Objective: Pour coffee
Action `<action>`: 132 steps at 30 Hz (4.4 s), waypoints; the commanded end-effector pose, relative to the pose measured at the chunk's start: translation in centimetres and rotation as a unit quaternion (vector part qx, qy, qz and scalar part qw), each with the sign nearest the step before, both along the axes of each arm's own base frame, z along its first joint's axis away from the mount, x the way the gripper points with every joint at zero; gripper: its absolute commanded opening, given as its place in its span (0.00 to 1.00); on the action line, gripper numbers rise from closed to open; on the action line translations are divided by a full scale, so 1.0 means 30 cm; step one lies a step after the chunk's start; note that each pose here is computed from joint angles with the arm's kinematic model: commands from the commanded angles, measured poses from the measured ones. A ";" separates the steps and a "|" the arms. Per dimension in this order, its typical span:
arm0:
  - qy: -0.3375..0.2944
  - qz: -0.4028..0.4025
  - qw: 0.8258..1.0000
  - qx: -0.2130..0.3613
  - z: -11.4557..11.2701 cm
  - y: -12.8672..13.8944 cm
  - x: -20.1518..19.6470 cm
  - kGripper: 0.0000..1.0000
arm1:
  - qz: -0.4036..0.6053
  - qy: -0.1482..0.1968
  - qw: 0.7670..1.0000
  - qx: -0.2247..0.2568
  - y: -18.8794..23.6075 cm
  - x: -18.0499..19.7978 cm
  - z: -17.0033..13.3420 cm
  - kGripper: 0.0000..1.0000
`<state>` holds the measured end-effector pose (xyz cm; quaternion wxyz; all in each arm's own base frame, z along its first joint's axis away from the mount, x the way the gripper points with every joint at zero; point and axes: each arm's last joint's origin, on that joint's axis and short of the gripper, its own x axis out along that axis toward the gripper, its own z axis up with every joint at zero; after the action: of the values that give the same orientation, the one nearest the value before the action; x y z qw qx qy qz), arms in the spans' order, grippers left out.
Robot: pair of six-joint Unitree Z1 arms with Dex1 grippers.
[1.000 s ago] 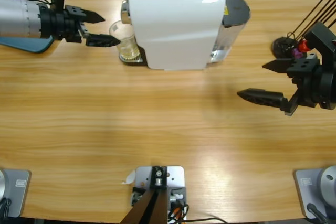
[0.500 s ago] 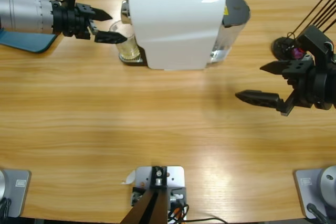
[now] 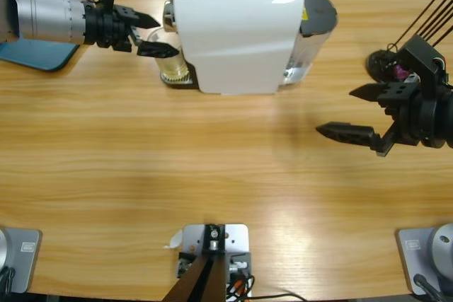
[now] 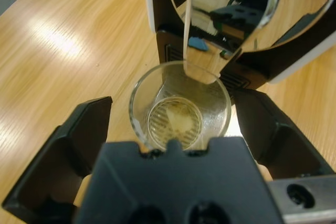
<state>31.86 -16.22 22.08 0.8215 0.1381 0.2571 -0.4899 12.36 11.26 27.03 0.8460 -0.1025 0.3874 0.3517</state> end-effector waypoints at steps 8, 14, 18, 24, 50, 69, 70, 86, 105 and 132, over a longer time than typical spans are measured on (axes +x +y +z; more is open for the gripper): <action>0.024 -0.032 0.999 0.009 -0.098 -0.039 0.014 0.99 | 0.007 0.020 1.000 -0.019 0.013 0.006 -0.033 1.00; 0.029 -0.034 0.999 0.008 -0.111 -0.044 0.022 0.99 | 0.008 0.020 1.000 -0.019 0.014 0.006 -0.034 1.00; 0.031 -0.033 0.999 0.008 -0.113 -0.043 0.023 0.64 | 0.008 0.020 1.000 -0.019 0.014 0.006 -0.034 1.00; 0.033 -0.037 0.999 0.009 -0.116 -0.050 0.013 0.00 | 0.008 0.019 1.000 -0.018 0.014 0.006 -0.032 1.00; -0.008 0.338 0.941 -0.015 0.134 0.462 -0.048 0.00 | 0.007 0.017 1.000 -0.019 0.013 0.006 -0.032 1.00; 0.042 0.499 0.865 0.041 -0.082 0.565 0.058 0.00 | 0.007 0.032 0.999 -0.033 0.028 0.023 -0.052 1.00; 0.043 0.499 0.865 0.041 -0.092 0.565 0.064 0.00 | 0.006 0.032 0.999 -0.033 0.028 0.023 -0.053 1.00; 0.021 0.519 0.854 0.034 -0.161 0.611 0.112 0.00 | 0.006 0.042 0.998 -0.043 0.040 0.038 -0.067 1.00; 0.030 0.520 0.853 0.025 -0.142 0.633 0.058 0.99 | 0.006 0.038 0.998 -0.039 0.029 0.025 -0.047 1.00; 0.098 0.228 0.968 -0.029 0.225 0.403 -0.793 0.99 | -0.020 -0.020 0.999 -0.025 -0.037 -0.031 -0.045 1.00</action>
<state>11.19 -4.42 31.37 0.9079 -0.0047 0.3082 -0.2842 12.44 11.01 26.22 0.8504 -0.1175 0.3952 0.3267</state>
